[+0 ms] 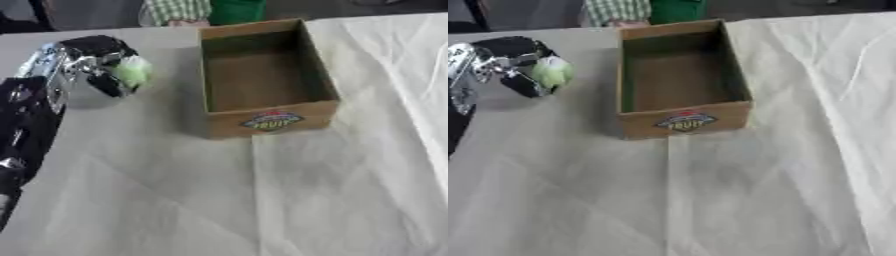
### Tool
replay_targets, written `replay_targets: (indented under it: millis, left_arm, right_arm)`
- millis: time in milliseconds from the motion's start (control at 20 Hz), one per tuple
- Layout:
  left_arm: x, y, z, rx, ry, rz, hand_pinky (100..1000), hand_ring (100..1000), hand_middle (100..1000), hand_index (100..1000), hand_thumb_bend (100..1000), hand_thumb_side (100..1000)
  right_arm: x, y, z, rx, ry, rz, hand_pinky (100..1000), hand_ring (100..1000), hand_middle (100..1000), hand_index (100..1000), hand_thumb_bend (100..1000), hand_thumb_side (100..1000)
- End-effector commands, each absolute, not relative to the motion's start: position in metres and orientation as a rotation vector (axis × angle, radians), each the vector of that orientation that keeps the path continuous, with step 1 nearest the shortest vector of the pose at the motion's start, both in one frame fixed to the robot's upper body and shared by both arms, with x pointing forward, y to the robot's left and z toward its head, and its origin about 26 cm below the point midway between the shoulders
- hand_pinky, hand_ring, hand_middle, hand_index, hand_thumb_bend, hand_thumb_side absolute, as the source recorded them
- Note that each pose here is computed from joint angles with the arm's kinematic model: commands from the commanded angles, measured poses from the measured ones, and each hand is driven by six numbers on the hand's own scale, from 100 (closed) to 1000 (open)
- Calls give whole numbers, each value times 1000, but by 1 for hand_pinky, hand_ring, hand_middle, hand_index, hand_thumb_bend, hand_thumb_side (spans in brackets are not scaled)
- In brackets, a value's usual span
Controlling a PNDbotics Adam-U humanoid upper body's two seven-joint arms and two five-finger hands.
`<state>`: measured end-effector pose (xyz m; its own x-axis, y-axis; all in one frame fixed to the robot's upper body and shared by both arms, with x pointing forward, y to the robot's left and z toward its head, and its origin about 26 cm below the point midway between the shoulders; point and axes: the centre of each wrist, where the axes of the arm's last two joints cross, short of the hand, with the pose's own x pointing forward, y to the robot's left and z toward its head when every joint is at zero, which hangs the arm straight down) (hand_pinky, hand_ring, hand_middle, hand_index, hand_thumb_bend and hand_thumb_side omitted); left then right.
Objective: Pick up objects on the table and place them in the box.
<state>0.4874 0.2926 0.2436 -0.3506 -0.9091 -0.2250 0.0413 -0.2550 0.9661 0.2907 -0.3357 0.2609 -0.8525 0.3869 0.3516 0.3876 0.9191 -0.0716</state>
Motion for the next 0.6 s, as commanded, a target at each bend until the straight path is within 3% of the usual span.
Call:
replay_targets:
  millis: [50,600]
  left_arm:
    - [480,297,278,1262,-1343,-1637,502,635,573,807,100,344]
    - [453,232,343,1415,-1665,-1635,488,625,556,794,100,329]
  right_arm:
    - [287,-338,270,-578,-2744,1,836,715,737,875,100,551]
    - [288,-337,271,-564,-2750,-1,834,714,738,875,100,551]
